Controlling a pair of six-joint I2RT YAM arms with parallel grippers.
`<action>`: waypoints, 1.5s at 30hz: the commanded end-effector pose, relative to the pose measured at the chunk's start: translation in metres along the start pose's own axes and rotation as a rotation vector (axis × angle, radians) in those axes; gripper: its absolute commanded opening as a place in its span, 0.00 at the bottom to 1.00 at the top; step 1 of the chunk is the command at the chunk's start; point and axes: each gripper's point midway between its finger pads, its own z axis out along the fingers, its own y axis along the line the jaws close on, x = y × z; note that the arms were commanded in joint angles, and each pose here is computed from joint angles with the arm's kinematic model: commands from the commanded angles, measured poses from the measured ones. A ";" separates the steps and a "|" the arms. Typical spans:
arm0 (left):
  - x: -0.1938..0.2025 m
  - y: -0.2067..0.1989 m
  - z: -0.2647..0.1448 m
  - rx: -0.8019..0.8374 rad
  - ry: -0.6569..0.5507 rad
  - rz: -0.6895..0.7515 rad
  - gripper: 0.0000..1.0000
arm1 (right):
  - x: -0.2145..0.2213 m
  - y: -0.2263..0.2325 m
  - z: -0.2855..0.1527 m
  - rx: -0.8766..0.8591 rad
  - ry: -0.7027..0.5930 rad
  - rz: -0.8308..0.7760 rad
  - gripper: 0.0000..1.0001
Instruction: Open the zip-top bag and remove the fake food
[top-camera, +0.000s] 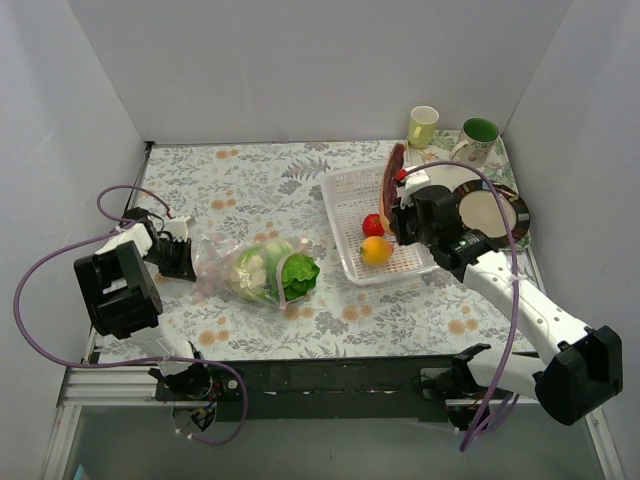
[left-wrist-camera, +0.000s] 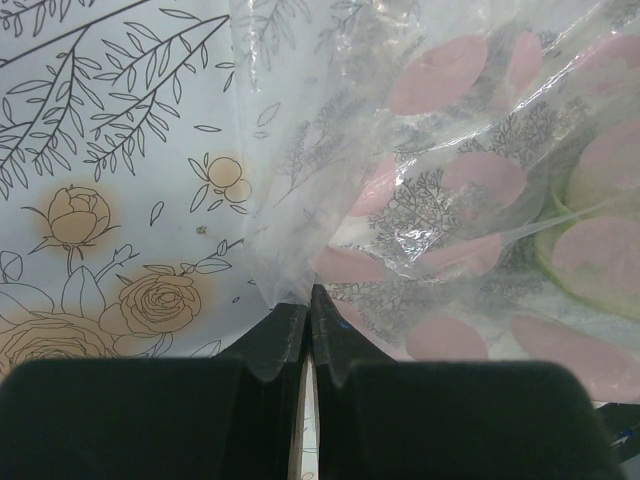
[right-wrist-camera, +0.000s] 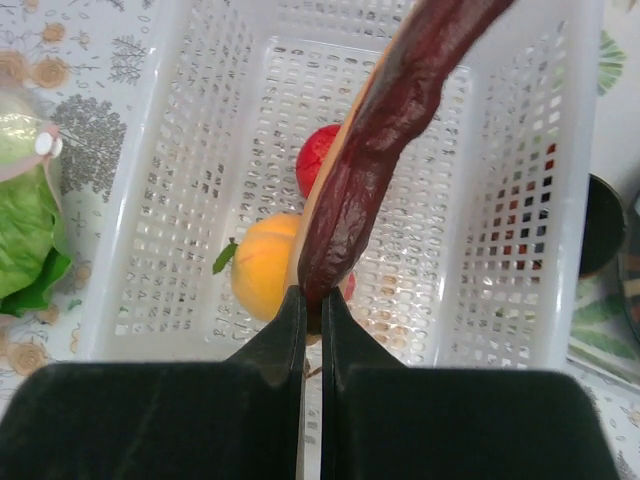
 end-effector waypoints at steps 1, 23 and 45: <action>-0.005 0.010 -0.002 -0.054 -0.028 0.044 0.00 | -0.038 0.017 0.016 -0.113 -0.100 0.043 0.01; -0.002 0.011 0.002 -0.052 -0.010 0.037 0.00 | -0.067 0.097 -0.014 -0.190 -0.127 -0.227 0.98; -0.001 0.011 -0.002 -0.062 -0.011 0.043 0.00 | 0.017 0.249 0.028 -0.677 0.107 -0.158 0.98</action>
